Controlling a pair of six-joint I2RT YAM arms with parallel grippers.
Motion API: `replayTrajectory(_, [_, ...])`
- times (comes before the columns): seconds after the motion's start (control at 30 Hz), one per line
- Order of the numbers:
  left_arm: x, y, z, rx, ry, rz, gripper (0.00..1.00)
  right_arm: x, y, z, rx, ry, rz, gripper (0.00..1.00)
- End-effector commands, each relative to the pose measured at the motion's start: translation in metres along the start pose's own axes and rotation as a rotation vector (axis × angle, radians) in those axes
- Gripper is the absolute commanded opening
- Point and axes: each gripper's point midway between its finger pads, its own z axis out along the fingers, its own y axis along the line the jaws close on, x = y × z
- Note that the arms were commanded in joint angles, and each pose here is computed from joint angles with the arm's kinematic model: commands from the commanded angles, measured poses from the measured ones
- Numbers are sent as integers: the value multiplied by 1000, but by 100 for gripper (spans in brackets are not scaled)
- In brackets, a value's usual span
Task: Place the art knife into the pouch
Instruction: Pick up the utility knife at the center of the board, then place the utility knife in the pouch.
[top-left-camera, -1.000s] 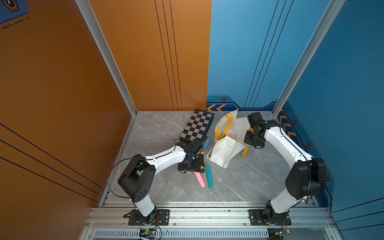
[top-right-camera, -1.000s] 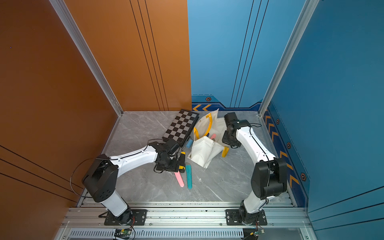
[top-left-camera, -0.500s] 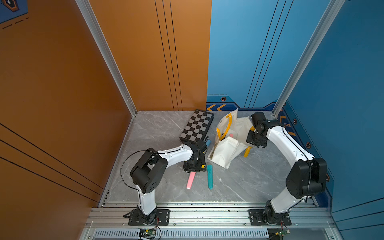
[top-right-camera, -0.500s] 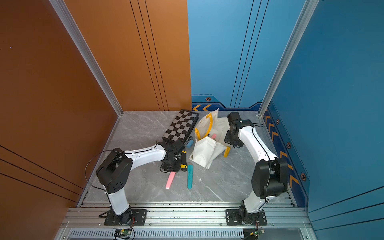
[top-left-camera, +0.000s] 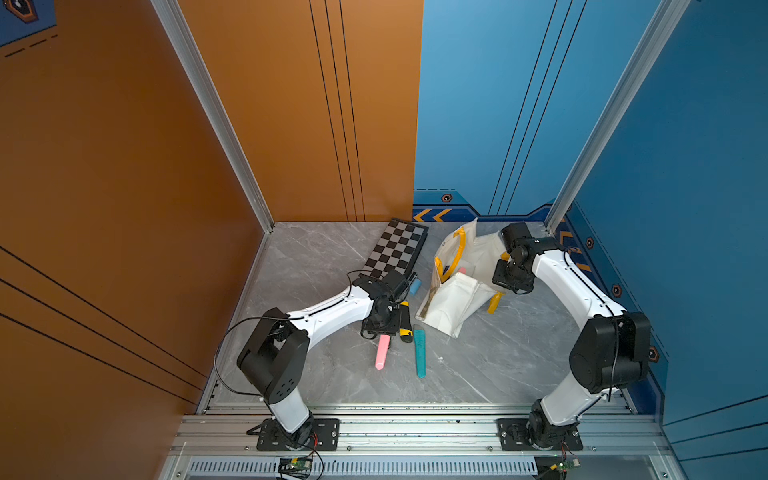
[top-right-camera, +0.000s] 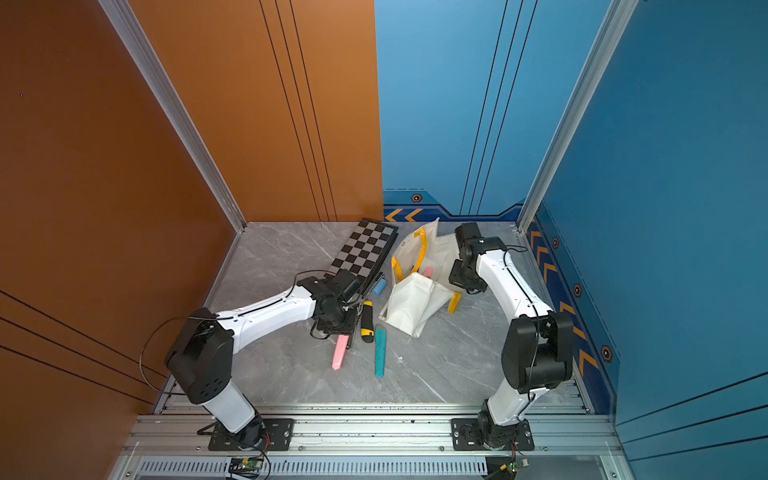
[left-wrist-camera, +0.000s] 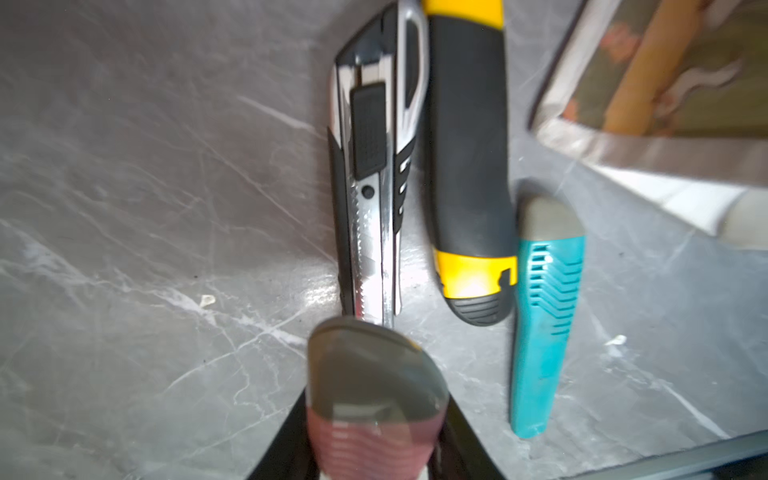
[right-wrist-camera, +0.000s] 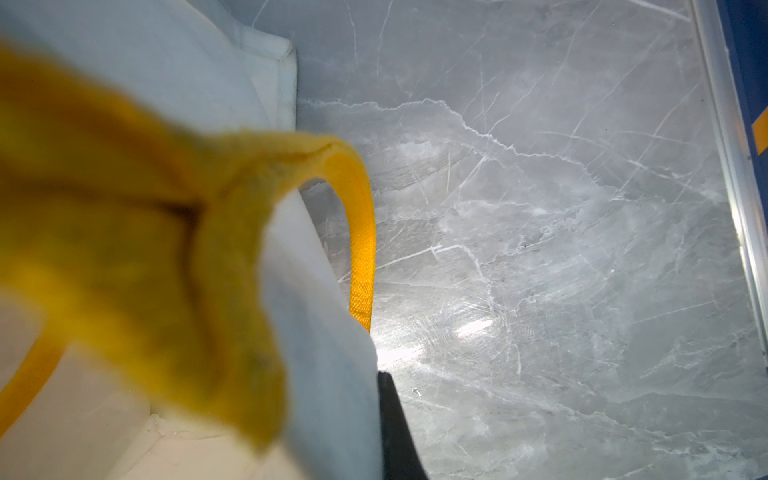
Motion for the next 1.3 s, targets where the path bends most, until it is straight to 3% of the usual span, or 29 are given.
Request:
replayTrajectory(0.0, [-20,-2,-41,6,-77,39,24,-6,0,2,11,4,-4,0])
replayTrajectory(0.17, [-61,-14,-95,54,-241,60,24,-14,6,2,0,-6,-5,0])
replayTrajectory(0.33, [-127,-45,-144,74,-425,158,24,-17,13,2,-18,-12,-7,0])
replayTrajectory(0.47, [-185,-104,-178,176,-564,260,23,-16,18,0,-25,-20,-15,0])
replayTrajectory(0.57, [-209,-152,-197,291,-642,328,23,-15,20,-3,-31,-28,-16,0])
replayTrajectory(0.77, [-212,-197,-163,420,-587,324,24,-8,25,-4,-54,-32,-2,0])
replayTrajectory(0.93, [-209,-213,-134,445,-544,334,26,-5,28,-4,-57,-30,-11,0])
replayTrajectory(1.07, [-214,-217,-142,474,-567,320,28,-3,29,-3,-56,-25,-18,0])
replayTrajectory(1.1, [-217,-217,-145,475,-580,320,34,-2,28,-3,-56,-25,-19,0])
replayTrajectory(1.17, [-219,-213,-142,463,-581,315,64,-3,27,-4,-54,-29,-18,0])
replayTrajectory(1.2, [-219,-211,-138,454,-574,312,73,-4,27,-5,-53,-32,-20,0])
replayTrajectory(1.27, [-216,-207,-135,448,-559,310,80,-5,25,-6,-50,-38,-18,0])
